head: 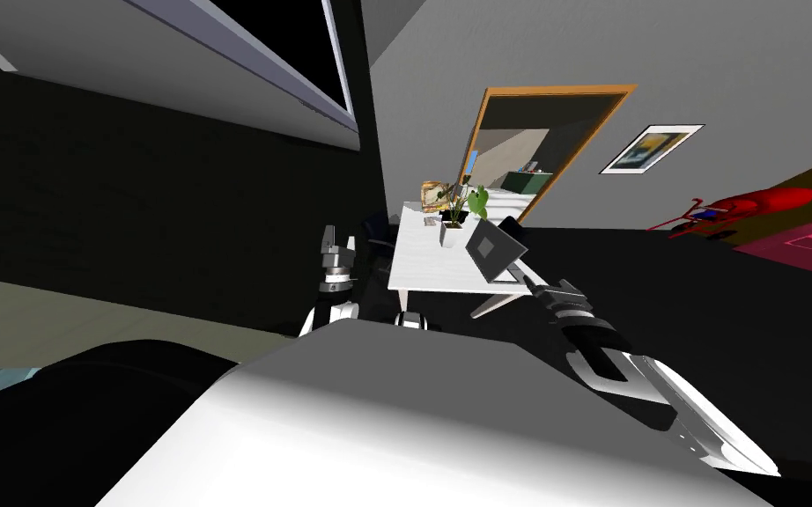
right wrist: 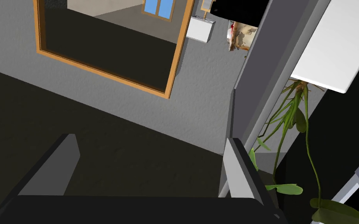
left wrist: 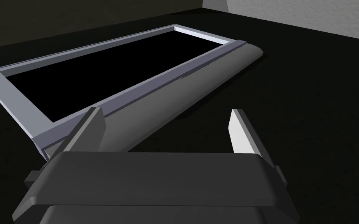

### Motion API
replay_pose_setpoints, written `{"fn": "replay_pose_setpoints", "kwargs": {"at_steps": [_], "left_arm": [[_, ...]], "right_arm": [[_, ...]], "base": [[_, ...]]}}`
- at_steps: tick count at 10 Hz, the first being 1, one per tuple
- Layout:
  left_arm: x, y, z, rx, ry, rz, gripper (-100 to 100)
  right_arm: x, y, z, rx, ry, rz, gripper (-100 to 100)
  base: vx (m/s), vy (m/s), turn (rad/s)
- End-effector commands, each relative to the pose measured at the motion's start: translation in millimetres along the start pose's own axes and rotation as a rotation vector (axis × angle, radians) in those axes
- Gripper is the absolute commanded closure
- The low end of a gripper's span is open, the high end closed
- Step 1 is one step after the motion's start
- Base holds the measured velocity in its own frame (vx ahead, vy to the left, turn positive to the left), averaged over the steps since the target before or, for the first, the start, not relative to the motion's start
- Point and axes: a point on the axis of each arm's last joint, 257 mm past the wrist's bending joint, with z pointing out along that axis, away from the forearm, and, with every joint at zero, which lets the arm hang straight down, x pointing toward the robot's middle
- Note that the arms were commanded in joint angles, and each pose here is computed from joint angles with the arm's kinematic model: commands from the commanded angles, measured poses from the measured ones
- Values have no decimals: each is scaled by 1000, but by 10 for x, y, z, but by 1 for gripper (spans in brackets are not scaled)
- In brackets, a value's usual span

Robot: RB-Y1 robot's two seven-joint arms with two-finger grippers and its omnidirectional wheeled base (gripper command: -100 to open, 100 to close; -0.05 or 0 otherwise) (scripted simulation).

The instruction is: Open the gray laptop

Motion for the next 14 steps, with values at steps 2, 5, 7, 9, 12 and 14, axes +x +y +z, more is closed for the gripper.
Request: {"fn": "replay_pose_setpoints", "kwargs": {"at_steps": [2, 5, 7, 9, 12, 14], "left_arm": [[0, 0, 0, 0, 0, 0, 0], [0, 0, 0, 0, 0, 0, 0], [0, 0, 0, 0, 0, 0, 0], [0, 0, 0, 0, 0, 0, 0], [-1, 0, 0, 0, 0, 0, 0], [-1, 0, 0, 0, 0, 0, 0]], "right_arm": [[-59, -435, 133, 66, 32, -223, -100], [-138, -754, 211, 121, 52, -384, -100], [-194, -926, 248, 154, 61, -469, -100], [-275, -1099, 290, 187, 69, -558, -100], [-241, -1049, 274, 177, 67, -531, 100], [-99, -882, 479, 135, 72, -476, 100]], "base": [[16, 145, 123], [-9, 158, 94], [16, 136, 93], [28, 127, 73], [4, 25, 5], [-84, -31, -7]]}}
